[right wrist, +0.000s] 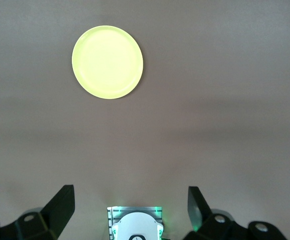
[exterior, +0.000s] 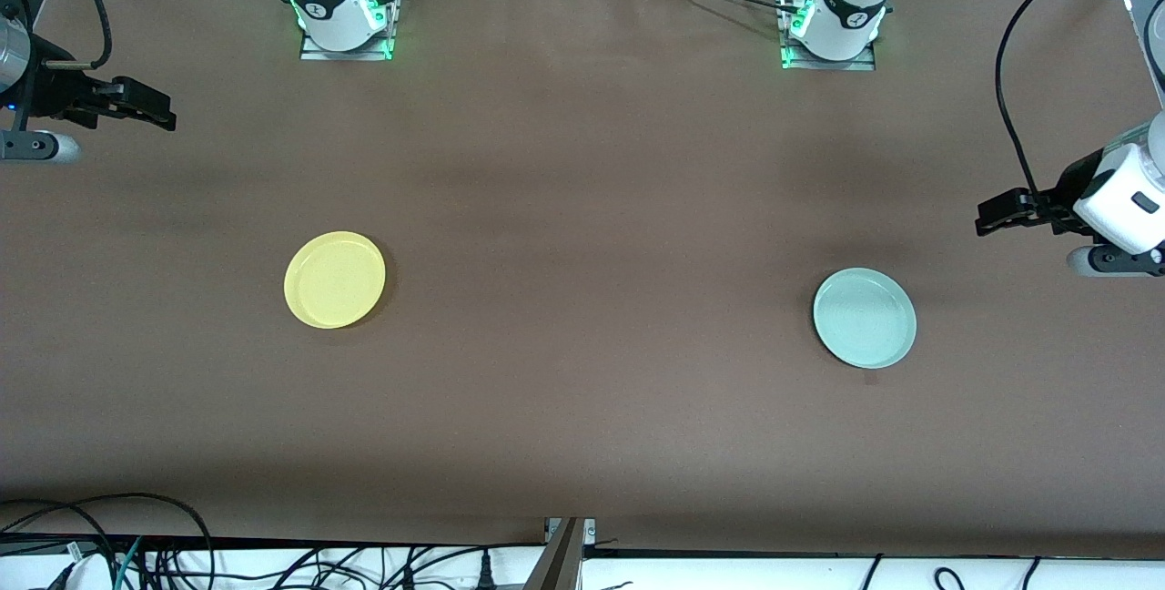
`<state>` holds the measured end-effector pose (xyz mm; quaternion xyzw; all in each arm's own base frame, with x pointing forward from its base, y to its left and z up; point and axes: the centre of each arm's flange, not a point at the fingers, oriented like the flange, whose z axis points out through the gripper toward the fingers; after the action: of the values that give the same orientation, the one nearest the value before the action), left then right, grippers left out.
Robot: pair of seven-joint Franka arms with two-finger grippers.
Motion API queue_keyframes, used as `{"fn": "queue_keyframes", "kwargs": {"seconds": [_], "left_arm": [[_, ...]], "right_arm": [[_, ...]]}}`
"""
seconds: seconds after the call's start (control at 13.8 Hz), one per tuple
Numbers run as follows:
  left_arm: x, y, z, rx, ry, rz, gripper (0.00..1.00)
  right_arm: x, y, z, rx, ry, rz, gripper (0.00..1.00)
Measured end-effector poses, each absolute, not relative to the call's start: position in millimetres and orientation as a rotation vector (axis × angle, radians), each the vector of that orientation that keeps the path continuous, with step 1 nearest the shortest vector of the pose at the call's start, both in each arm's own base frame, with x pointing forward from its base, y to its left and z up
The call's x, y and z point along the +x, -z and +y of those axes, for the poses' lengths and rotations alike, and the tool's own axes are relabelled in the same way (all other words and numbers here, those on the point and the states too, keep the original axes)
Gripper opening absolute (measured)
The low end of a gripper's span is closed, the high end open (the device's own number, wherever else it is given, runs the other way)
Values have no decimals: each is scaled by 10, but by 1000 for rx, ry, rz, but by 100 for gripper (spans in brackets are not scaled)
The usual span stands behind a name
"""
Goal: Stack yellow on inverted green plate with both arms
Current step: 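Move the left gripper down to the rim of the green plate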
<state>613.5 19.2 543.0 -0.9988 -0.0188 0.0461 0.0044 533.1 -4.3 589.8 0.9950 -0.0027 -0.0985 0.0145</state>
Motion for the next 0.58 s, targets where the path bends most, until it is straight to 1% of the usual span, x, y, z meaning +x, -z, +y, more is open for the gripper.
{"fn": "queue_keyframes", "kwargs": {"seconds": [0.58], "left_arm": [[6259,-4967,201,-3127,-269,-59,100]], "right_arm": [[5331,-5899,-48,3098,307,-10,100]]}}
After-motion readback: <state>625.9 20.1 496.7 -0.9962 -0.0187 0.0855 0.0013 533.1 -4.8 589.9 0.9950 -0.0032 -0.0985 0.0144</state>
